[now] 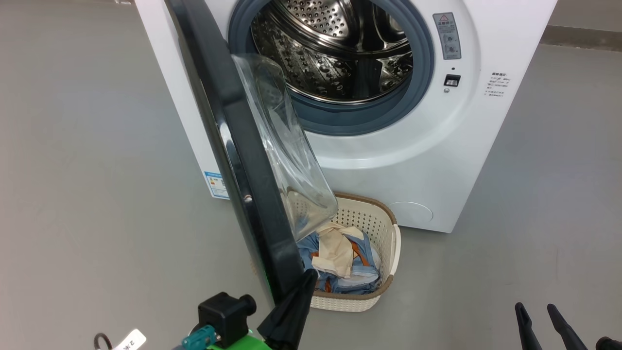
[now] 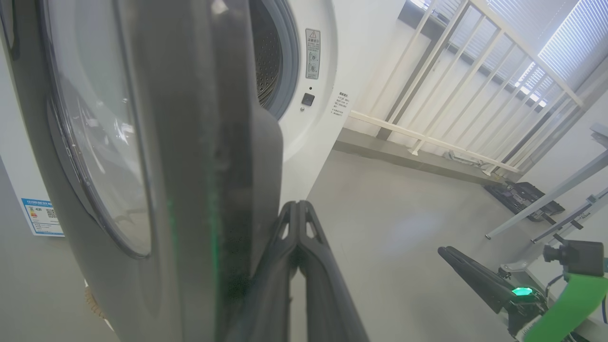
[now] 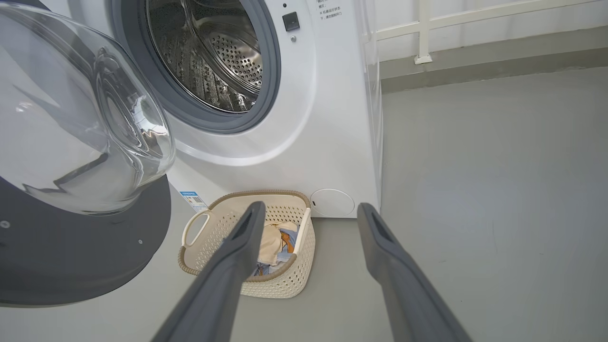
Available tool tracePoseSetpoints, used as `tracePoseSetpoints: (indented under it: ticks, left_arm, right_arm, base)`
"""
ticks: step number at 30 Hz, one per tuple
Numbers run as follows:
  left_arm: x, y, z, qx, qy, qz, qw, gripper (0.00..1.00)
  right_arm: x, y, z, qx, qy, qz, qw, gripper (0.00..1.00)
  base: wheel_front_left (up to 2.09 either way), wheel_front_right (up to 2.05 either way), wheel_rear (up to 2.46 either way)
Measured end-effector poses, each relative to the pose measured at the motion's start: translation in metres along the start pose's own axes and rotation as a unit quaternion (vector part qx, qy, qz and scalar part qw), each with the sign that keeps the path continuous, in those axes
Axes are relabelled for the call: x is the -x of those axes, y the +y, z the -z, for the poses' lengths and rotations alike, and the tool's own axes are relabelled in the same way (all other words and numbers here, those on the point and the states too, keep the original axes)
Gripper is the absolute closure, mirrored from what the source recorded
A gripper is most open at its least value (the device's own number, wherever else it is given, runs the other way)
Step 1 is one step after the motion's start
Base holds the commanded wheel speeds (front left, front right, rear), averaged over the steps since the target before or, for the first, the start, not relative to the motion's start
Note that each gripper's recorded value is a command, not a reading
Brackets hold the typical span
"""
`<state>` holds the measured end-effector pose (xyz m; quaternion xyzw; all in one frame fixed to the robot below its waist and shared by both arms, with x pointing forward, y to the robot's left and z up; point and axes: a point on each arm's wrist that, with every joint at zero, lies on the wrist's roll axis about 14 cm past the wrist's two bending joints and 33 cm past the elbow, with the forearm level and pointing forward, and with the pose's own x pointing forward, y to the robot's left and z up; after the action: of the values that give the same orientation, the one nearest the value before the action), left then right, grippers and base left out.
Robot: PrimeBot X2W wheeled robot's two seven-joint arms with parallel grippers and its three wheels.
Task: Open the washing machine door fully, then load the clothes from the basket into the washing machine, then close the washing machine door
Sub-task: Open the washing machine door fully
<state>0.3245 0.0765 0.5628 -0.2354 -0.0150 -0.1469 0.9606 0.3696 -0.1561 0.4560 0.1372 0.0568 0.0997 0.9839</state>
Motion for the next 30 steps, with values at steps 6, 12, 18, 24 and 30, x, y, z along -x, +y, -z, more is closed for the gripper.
tracePoseSetpoints:
  ticks: [6,12,18,24,30]
  left_arm:
    - [0.001,0.005,0.002,0.000,0.002,-0.011,1.000,1.00]
    - [0.004,0.011,0.000,-0.001,-0.004,-0.024,1.000,1.00]
    - [0.007,0.015,-0.002,-0.003,-0.010,-0.036,0.999,1.00]
    - [0.009,0.019,-0.003,-0.004,-0.015,-0.046,0.999,1.00]
    - [0.013,0.023,-0.006,-0.008,-0.021,-0.057,0.998,1.00]
  right_arm:
    - [-0.002,0.002,0.001,-0.001,0.002,-0.004,1.000,0.00]
    - [-0.006,0.008,0.004,-0.002,0.006,-0.012,1.000,0.00]
    - [-0.011,0.014,0.006,-0.001,0.010,-0.021,1.000,0.00]
    - [-0.014,0.019,0.006,-0.001,0.011,-0.029,1.000,0.00]
    - [-0.018,0.024,0.007,0.000,0.012,-0.038,0.999,0.00]
  base:
    - [0.00,0.00,0.00]
    - [0.00,0.00,0.00]
    - [0.00,0.00,0.00]
    - [0.00,0.00,0.00]
    - [0.00,0.00,0.00]
